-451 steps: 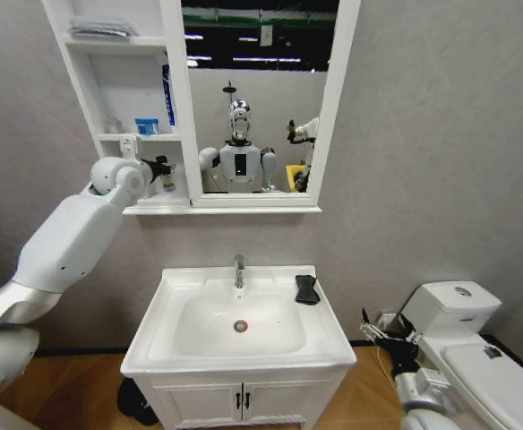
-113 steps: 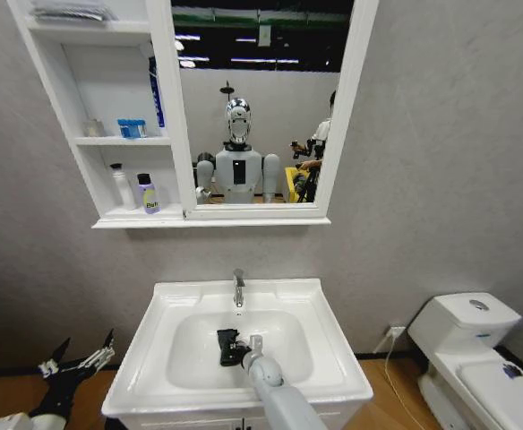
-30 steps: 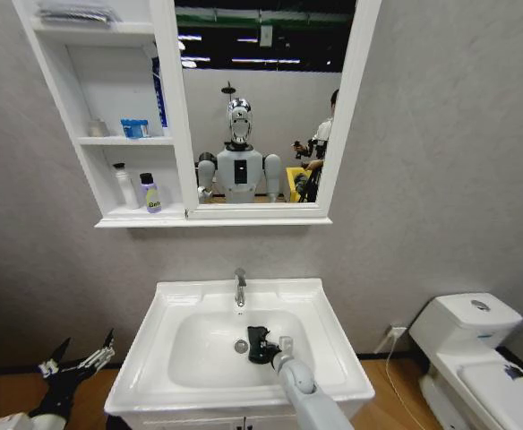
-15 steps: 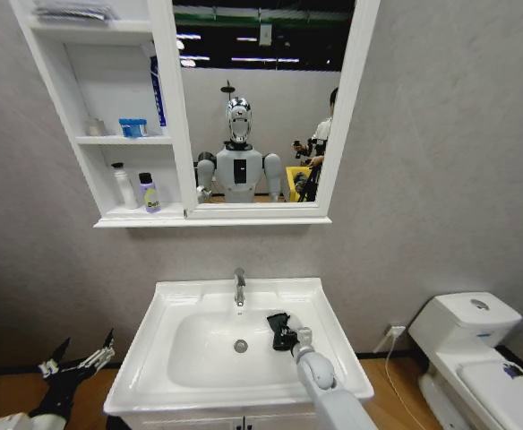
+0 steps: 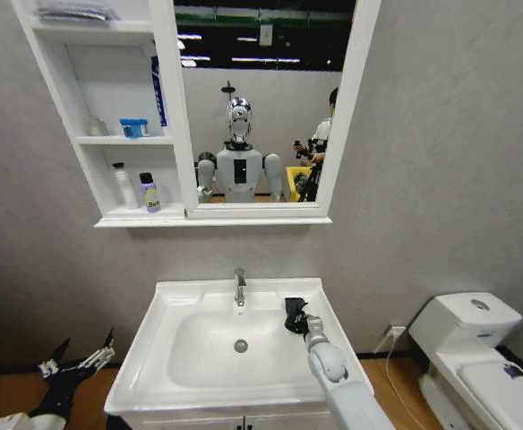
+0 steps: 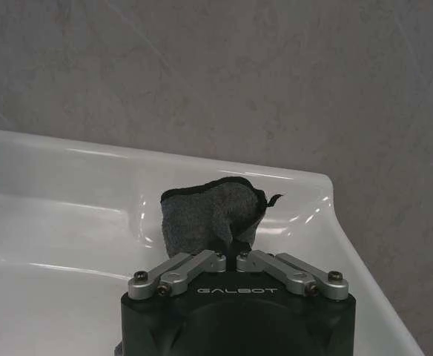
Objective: Move facial cleanser and shampoo from washbasin to cabinet, then wipe washbasin with towel.
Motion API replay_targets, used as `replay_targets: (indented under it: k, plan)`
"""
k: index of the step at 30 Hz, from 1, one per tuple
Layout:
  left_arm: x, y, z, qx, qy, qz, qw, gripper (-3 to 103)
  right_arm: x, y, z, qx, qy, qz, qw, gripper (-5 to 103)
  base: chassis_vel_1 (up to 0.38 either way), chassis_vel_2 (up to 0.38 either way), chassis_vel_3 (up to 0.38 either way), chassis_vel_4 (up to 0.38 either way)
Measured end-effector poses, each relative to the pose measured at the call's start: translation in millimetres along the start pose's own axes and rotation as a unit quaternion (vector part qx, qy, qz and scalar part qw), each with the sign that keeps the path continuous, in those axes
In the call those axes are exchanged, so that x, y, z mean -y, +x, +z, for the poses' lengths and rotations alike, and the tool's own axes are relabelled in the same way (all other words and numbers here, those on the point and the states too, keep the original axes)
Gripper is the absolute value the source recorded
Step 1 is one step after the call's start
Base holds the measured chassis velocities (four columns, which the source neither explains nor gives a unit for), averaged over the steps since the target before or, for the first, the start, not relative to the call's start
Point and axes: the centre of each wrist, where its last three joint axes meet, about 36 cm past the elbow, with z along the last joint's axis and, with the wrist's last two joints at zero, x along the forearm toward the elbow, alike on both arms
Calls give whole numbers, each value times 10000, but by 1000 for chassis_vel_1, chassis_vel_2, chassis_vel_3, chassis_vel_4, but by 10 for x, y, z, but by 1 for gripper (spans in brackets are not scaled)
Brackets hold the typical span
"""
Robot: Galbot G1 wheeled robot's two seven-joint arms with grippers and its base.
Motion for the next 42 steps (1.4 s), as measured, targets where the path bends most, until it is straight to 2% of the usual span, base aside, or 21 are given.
replay_targets:
  k: [7,10,15,17,18,19,20,22,23,24,26,27,30,31,34,35,38,39,40,41,42]
  plan:
    - [0,0,0,0,0,0,10000,100,268,-172,4,346,-105,-110,9993,2,0,0,0,0]
    - [0,0,0,0,0,0,10000,100,531,-294,62,498,-21,-317,9983,2,0,0,0,0]
    - [0,0,0,0,0,0,10000,100,642,-305,99,451,-18,-335,9984,1,0,0,0,0]
    - [0,0,0,0,0,0,10000,100,678,-276,148,348,-31,-242,9991,12,0,0,0,0]
    - [0,0,0,0,0,0,10000,100,678,-276,148,348,-31,-242,9991,12,0,0,0,0]
    - [0,0,0,0,0,0,10000,100,691,-272,160,335,-55,-235,9991,23,0,0,0,0]
    - [0,0,0,0,0,0,10000,100,712,-274,172,324,-125,-283,9990,28,0,0,0,0]
    - [0,0,0,0,0,0,10000,100,723,-270,179,318,-180,-320,9988,28,0,0,0,0]
    - [0,0,0,0,0,0,10000,100,733,-253,175,322,-229,-344,9986,33,0,0,0,0]
    - [0,0,0,0,0,0,10000,100,733,-253,175,322,-229,-344,9986,33,0,0,0,0]
    - [0,0,0,0,0,0,10000,100,738,-183,117,403,-277,-387,9981,44,0,0,0,0]
    - [0,0,0,0,0,0,10000,100,738,-183,117,403,-277,-387,9981,44,0,0,0,0]
    - [0,0,0,0,0,0,10000,100,695,58,-80,784,-152,-262,9965,60,0,0,0,0]
    - [0,0,0,0,0,0,10000,100,695,58,-80,784,-152,-262,9965,60,0,0,0,0]
    - [0,0,0,0,0,0,10000,100,642,482,-288,1140,-159,-3,9934,77,0,0,0,0]
    - [0,0,0,0,0,0,10000,100,642,482,-288,1140,-159,-3,9934,77,0,0,0,0]
    - [0,0,0,0,0,0,10000,100,535,1188,-263,1212,-202,305,9919,93,0,0,0,0]
    - [0,0,0,0,0,0,10000,100,535,1188,-263,1212,-202,305,9919,93,0,0,0,0]
    - [0,0,0,0,0,0,10000,100,484,1494,-233,1207,-174,404,9917,97,0,0,0,0]
    - [0,0,0,0,0,0,10000,100,484,1494,-233,1207,-174,404,9917,97,0,0,0,0]
    - [0,0,0,0,0,0,10000,100,439,1768,-243,1238,-178,458,9911,99,0,0,0,0]
